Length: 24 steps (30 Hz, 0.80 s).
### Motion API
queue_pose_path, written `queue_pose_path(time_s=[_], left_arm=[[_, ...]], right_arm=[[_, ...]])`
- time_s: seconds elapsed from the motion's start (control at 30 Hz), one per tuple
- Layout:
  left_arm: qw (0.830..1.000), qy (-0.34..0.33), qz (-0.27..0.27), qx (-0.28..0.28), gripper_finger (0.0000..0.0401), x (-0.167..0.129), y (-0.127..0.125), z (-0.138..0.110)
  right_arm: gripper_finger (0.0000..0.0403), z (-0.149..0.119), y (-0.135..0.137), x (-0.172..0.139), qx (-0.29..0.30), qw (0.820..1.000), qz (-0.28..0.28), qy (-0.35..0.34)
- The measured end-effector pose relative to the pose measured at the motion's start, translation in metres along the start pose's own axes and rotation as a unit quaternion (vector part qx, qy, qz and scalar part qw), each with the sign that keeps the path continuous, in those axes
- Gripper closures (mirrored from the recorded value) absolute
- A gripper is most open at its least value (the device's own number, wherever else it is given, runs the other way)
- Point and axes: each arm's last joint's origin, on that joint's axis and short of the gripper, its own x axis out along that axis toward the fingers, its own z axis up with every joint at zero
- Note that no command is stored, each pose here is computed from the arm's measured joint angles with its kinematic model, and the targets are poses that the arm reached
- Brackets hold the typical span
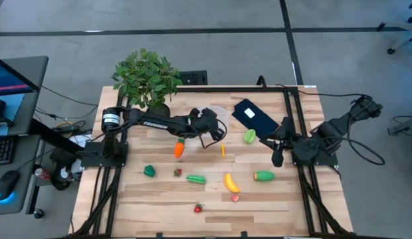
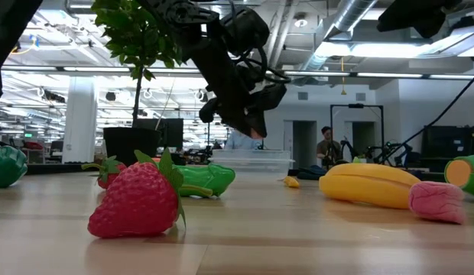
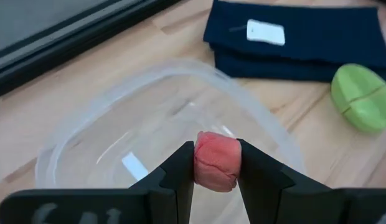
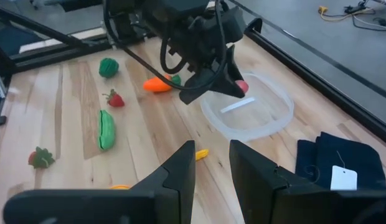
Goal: Pick and placing Produce into tupperware
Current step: Put the left pink peach into the transparent bin
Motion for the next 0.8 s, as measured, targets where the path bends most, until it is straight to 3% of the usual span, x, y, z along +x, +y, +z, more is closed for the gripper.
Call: queue_pose_path(time_s=[0.4, 0.8], left_arm=[[0.999, 0.036, 0.013, 0.009, 0.0305, 0.003, 0.009, -0.004], [0.998, 0.062, -0.025, 0.009, 0.0305, 0.006, 0.012, -0.002]], right_arm=[[0.0310, -0.005, 0.012, 0.013, -0.025, 0.999, -0.015, 0.022], [0.0310, -0.006, 0.016, 0.018, -0.005, 0.999, -0.019, 0.026]])
